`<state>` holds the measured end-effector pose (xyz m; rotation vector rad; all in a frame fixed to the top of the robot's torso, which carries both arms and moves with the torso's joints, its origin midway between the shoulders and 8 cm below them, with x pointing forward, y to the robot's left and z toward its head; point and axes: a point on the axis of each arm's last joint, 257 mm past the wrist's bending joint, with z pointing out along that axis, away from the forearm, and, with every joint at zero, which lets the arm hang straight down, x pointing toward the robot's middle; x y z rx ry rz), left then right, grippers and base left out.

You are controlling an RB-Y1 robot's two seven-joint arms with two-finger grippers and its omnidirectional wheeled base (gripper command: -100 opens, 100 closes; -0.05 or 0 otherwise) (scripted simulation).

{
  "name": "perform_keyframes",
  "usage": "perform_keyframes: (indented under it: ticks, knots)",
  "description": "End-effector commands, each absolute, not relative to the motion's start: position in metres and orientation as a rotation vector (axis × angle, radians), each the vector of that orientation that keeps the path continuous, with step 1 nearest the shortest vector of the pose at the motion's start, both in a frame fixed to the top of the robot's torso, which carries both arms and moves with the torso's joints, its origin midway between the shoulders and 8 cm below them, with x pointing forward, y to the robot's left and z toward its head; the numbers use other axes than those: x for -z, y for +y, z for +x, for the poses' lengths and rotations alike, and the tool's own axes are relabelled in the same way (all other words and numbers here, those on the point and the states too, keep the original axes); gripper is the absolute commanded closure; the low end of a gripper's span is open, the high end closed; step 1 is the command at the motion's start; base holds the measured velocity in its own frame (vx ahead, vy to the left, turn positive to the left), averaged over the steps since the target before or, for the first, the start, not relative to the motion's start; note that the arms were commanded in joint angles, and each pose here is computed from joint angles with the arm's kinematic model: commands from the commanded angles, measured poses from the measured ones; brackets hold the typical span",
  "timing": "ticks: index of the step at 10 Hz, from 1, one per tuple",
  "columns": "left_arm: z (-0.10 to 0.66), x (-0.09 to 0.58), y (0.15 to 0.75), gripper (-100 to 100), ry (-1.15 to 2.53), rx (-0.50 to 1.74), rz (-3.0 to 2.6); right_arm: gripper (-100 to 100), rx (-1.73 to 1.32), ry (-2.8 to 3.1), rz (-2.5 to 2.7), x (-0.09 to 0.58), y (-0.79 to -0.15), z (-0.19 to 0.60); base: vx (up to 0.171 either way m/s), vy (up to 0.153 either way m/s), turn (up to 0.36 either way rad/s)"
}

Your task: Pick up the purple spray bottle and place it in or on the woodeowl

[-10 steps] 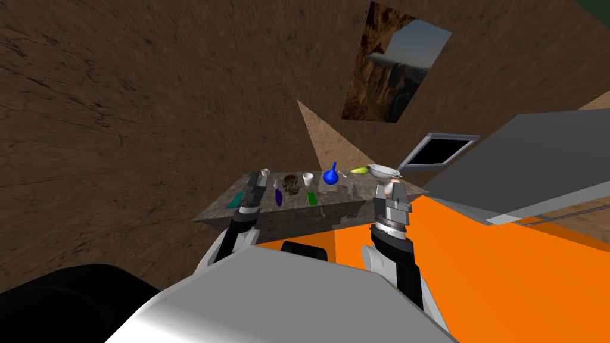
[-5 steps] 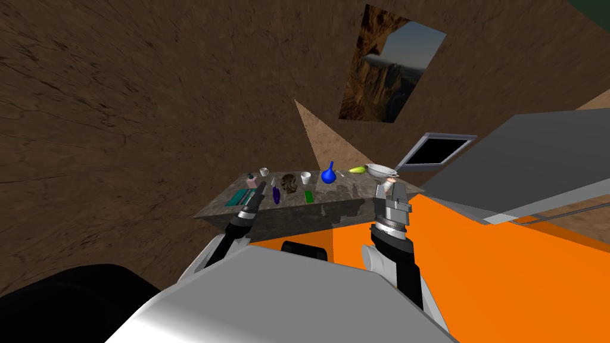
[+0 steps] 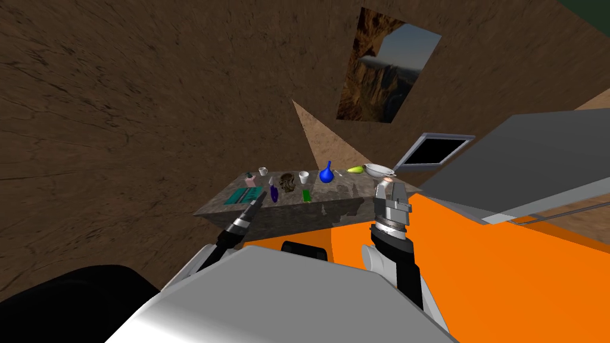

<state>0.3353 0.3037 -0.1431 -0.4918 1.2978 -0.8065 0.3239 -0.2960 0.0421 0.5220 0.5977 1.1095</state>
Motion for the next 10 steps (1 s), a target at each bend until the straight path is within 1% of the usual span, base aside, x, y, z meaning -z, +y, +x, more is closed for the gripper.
perform_keyframes:
  ticks: [1,5,6,10]
  knots:
    - [0.331,0.164,0.315,-100,1.375,0.733,-0.483,0,-1.109,0.598,0.522,-0.042,-0.296,0.324,-0.016,-0.063,0.017]
    - [0.323,0.206,0.343,-100,1.53,0.566,-0.439,0,-1.109,0.598,0.522,-0.042,-0.296,0.324,0.008,-0.069,0.024]
    - [0.322,0.22,0.356,-100,1.587,0.488,-0.411,0,-1.109,0.598,0.522,-0.042,-0.296,0.324,0.037,-0.075,0.058]
    - [0.33,0.237,0.382,-100,1.665,0.338,-0.342,0,-1.109,0.598,0.522,-0.042,-0.296,0.324,0.049,-0.09,0.05]
